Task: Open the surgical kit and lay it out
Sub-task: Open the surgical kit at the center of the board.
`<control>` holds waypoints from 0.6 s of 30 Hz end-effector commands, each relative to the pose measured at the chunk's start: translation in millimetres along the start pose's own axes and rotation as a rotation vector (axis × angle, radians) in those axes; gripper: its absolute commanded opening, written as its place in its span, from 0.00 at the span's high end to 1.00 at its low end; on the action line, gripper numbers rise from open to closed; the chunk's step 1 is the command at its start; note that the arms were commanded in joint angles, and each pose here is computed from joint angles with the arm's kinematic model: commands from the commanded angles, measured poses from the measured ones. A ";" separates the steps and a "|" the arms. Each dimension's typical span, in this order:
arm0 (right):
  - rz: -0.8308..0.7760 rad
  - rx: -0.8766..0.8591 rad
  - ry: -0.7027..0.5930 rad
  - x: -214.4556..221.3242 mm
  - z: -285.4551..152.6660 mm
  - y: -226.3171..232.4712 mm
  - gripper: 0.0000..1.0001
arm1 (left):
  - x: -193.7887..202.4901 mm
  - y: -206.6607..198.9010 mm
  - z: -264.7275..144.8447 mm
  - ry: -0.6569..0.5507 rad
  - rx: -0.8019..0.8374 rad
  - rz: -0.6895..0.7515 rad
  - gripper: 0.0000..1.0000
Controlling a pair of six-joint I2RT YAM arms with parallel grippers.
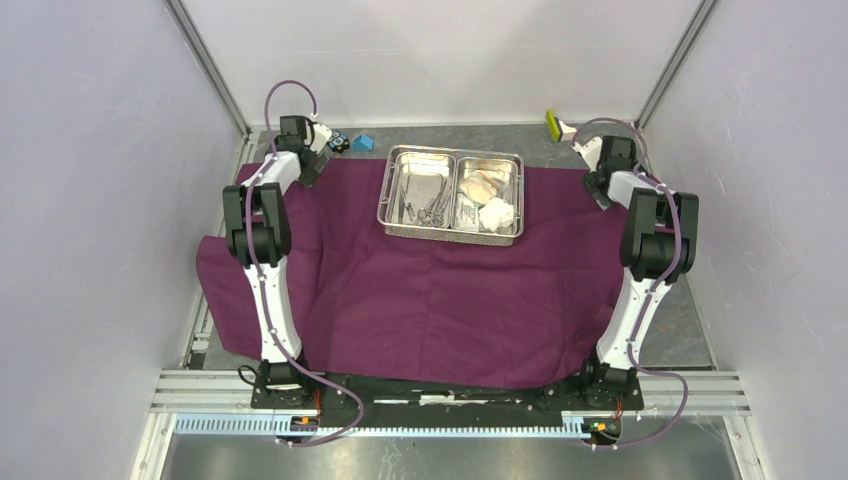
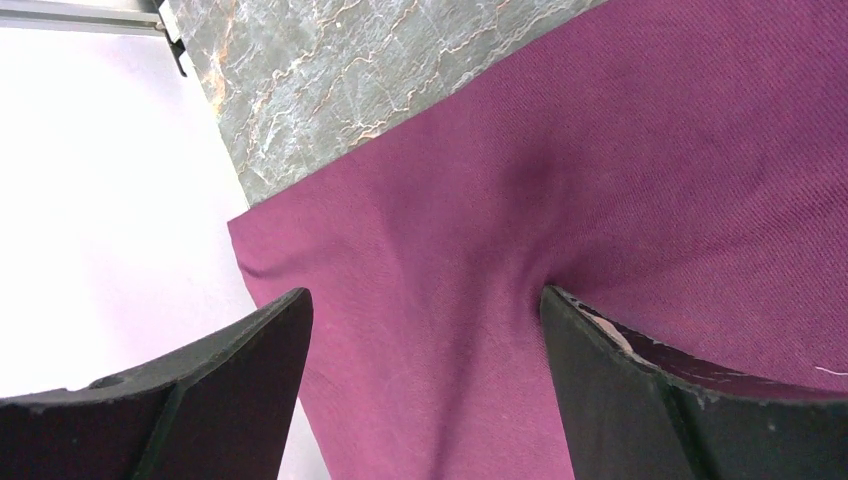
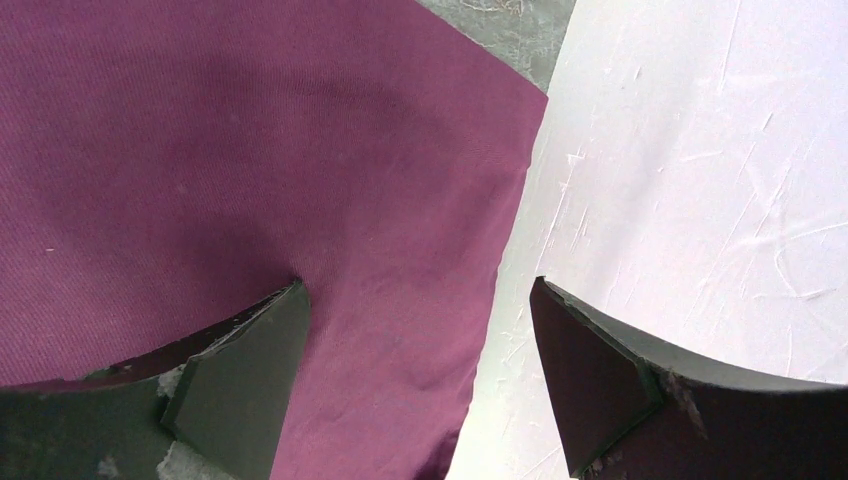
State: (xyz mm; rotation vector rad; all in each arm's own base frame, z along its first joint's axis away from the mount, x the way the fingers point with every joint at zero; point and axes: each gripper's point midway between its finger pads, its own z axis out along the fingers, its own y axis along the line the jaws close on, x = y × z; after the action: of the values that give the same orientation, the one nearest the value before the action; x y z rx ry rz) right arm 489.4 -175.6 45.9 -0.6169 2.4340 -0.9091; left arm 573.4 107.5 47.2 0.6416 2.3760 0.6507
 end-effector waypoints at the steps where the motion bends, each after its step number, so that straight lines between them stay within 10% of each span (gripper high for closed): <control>1: -0.020 -0.128 0.071 24.9 14.9 30.7 0.10 | 47.1 -12.6 13.3 0.131 0.040 0.046 0.09; 18: 0.262 -0.183 -0.202 -48.1 -38.3 -15.0 0.09 | -46.9 40.8 -75.7 -0.227 0.022 -0.344 0.02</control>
State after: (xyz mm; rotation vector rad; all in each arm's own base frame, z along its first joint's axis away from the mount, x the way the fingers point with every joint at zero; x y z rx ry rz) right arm 483.2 -150.7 50.7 -0.5465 2.4722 -0.5893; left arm 560.7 109.3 75.9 0.4445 2.3689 0.5138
